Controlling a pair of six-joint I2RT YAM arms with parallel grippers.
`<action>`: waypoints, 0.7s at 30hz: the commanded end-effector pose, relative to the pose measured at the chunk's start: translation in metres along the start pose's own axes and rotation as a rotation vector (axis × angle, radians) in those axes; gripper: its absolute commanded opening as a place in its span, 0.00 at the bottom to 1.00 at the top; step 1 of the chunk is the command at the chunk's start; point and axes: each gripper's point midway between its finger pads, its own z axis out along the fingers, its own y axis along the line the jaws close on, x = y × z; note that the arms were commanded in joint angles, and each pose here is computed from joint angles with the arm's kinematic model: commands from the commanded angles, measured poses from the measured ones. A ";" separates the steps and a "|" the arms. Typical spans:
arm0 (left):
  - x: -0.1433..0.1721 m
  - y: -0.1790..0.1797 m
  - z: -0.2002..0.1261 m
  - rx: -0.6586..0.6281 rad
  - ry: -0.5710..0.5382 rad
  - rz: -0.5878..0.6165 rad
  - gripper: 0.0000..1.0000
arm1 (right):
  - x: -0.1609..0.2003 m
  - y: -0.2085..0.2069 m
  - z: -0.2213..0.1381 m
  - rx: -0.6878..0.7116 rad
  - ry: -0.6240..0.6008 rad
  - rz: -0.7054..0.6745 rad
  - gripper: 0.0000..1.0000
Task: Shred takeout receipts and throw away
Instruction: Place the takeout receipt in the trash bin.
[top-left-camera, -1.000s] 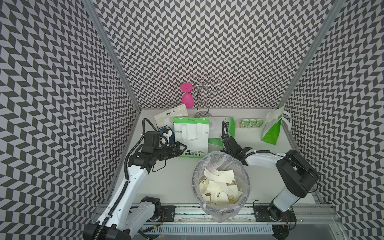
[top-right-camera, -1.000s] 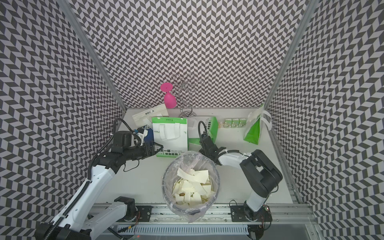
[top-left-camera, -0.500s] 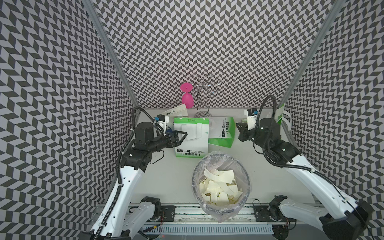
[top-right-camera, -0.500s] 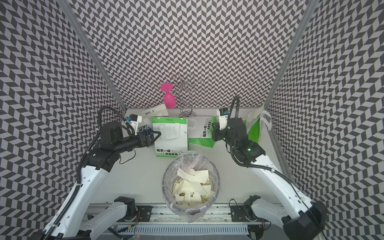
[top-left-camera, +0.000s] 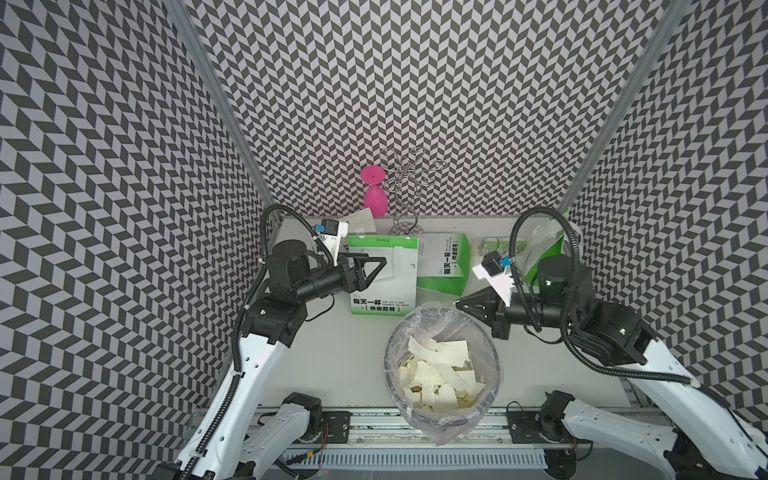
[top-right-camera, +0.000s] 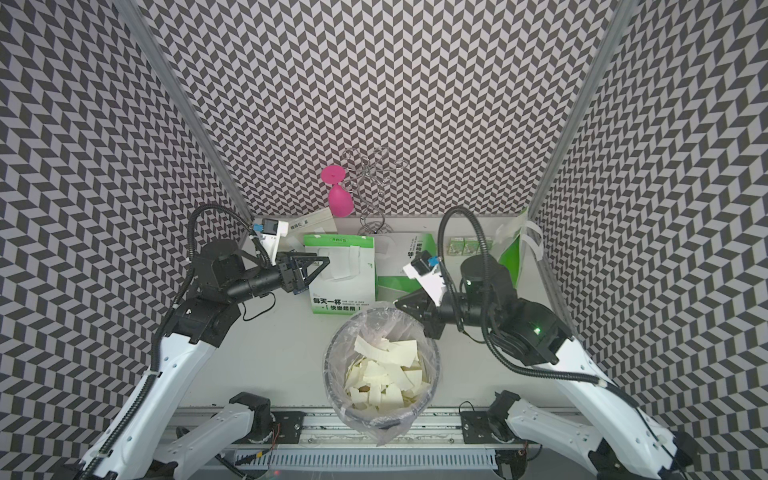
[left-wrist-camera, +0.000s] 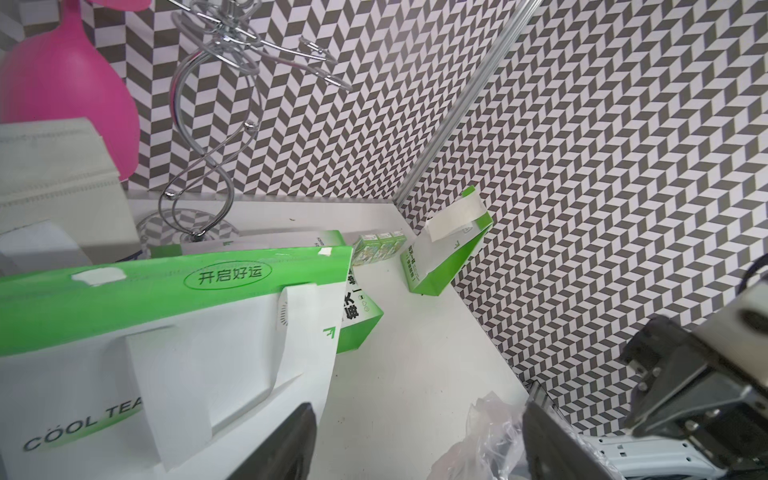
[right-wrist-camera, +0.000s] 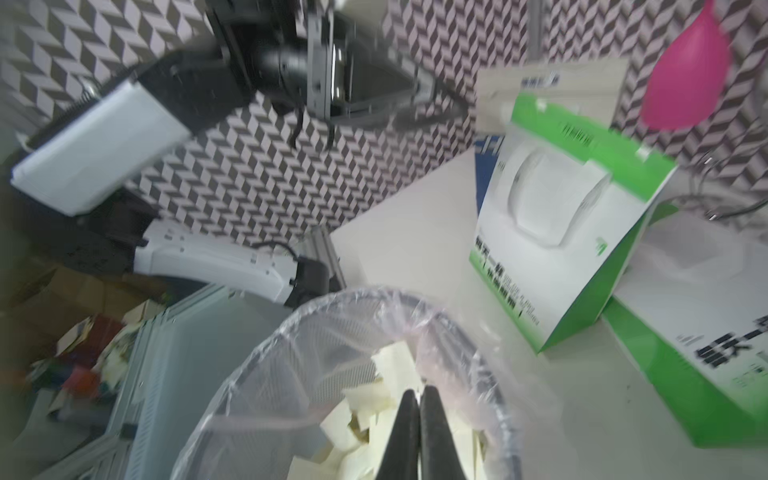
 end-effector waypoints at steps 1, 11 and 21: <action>-0.005 -0.015 -0.003 0.039 -0.029 0.065 0.79 | 0.036 0.009 0.005 -0.031 0.124 -0.003 0.00; -0.003 -0.026 0.002 0.079 -0.023 0.086 0.80 | 0.015 0.001 0.008 0.040 0.097 -0.103 0.53; -0.005 -0.061 0.038 0.161 0.017 0.133 0.82 | -0.050 -0.116 -0.058 0.640 -0.053 0.060 0.75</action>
